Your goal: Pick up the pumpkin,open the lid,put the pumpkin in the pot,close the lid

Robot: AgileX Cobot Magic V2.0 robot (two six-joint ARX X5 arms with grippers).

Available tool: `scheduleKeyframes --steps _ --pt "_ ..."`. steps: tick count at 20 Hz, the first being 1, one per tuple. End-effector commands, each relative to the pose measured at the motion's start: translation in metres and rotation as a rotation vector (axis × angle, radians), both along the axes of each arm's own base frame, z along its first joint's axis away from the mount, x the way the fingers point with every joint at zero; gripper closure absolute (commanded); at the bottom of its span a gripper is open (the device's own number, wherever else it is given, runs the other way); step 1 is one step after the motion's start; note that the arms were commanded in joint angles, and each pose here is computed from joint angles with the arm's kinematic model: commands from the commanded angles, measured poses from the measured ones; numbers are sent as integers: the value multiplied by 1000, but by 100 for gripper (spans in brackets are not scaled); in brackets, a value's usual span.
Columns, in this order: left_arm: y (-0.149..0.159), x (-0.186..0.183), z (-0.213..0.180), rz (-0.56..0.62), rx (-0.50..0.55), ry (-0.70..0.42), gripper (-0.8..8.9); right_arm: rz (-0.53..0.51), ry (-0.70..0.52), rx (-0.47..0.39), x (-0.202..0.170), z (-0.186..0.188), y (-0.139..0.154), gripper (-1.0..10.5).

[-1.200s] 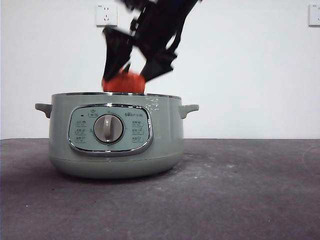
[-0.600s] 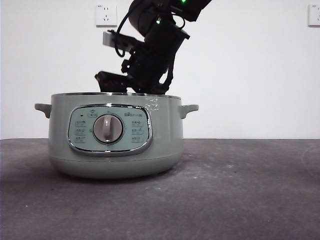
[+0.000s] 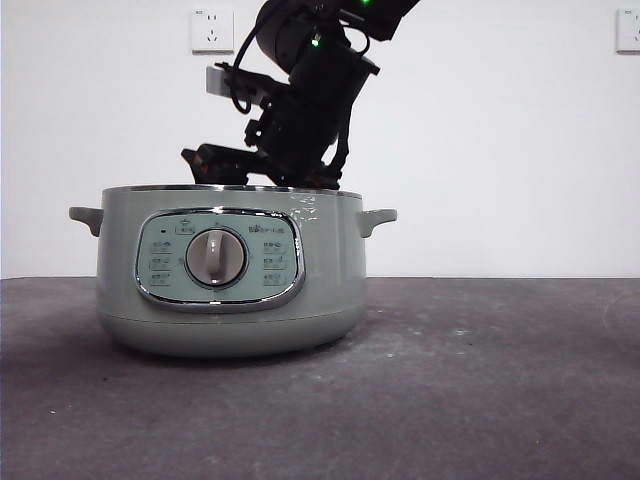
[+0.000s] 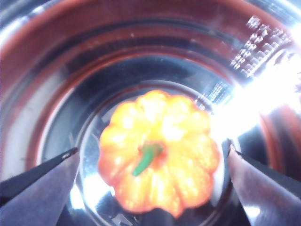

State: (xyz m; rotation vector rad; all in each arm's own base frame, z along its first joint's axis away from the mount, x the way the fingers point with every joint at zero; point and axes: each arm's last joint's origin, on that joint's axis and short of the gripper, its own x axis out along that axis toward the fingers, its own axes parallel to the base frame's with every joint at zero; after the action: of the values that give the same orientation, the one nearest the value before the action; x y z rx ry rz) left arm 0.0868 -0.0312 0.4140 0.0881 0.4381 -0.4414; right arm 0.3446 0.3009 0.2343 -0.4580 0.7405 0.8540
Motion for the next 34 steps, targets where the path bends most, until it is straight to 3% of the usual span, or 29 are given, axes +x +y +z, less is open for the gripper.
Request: scheduleKeyframes --steps 1,5,7,12,19,25,34 --pt "0 -1 11 -19 -34 -72 822 -59 -78 47 -12 42 -11 379" --pt "-9 23 12 -52 -43 -81 822 -257 -240 102 -58 141 -64 380" --pt "-17 46 9 -85 -51 -57 822 -286 -255 161 -88 176 -90 380" --pt "-44 100 -5 -169 -43 -28 822 -299 -281 235 -149 223 -141 381" --pt "-77 149 -28 -224 -36 -14 822 -317 -254 259 -195 240 -179 381" --pt "-96 180 -49 -220 -16 -3 822 -250 -165 313 -217 243 -194 382" --pt "-111 211 -79 -211 25 20 822 -247 -118 276 -230 240 -204 382"
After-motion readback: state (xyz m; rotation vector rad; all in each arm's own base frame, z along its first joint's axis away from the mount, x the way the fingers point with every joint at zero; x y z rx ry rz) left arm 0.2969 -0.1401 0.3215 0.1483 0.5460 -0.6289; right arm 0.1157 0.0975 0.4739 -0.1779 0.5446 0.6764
